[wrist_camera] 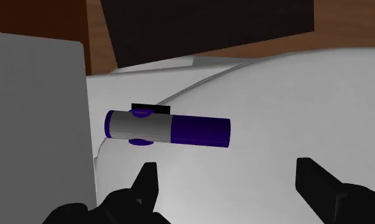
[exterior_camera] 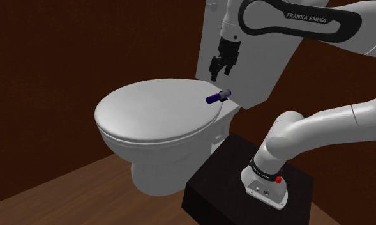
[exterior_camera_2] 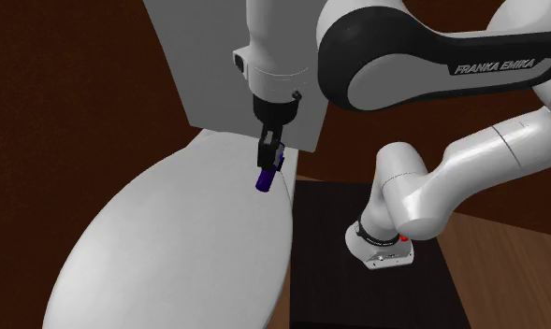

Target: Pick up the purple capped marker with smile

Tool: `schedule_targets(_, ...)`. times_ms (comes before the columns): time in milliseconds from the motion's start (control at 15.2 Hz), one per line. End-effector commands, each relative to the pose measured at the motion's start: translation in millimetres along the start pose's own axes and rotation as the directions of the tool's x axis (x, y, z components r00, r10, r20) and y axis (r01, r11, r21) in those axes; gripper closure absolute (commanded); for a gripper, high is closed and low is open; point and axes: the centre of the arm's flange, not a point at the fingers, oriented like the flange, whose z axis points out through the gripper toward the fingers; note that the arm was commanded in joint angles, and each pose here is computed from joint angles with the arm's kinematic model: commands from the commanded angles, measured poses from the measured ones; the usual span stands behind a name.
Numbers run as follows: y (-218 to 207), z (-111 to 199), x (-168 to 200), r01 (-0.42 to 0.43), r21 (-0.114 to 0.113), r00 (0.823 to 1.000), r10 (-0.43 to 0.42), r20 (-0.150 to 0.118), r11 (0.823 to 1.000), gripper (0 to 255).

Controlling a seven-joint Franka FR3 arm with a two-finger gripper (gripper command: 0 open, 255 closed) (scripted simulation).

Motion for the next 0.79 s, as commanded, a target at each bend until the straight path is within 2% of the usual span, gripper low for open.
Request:
schedule_targets(0,0.0,0.0,0.0,0.000,0.000,1.000,0.000,0.000,1.000,0)
schedule_targets(66,7.0,10.9,-3.8,0.117,0.000,0.993,-0.117,-0.006,0.993,0)
schedule_targets(132,14.3,21.9,-6.6,0.233,-0.001,0.972,-0.233,-0.012,0.972,0)
schedule_targets(198,21.9,32.9,-8.5,0.346,-0.002,0.938,-0.346,-0.018,0.938,0)
schedule_targets(264,29.7,43.9,-9.4,0.453,-0.004,0.891,-0.453,-0.024,0.891,0)
schedule_targets(330,37.5,54.9,-9.4,0.555,-0.007,0.831,-0.555,-0.030,0.832,0)
schedule_targets(396,45.3,65.8,-8.3,0.649,-0.011,0.760,-0.648,-0.035,0.761,0)
schedule_targets(462,52.8,76.8,-6.3,0.733,-0.015,0.679,-0.733,-0.040,0.680,0)
schedule_targets(528,60.1,87.8,-3.4,0.808,-0.019,0.588,-0.808,-0.044,0.589,0)
schedule_targets(594,67.0,98.7,0.5,0.871,-0.024,0.489,-0.871,-0.048,0.490,0)
schedule_targets(660,69.7,103.3,2.4,0.894,-0.027,0.445,-0.894,-0.049,0.447,0)
schedule_targets(726,69.3,108.6,1.9,0.894,-0.027,0.445,-0.894,-0.049,0.447,0)
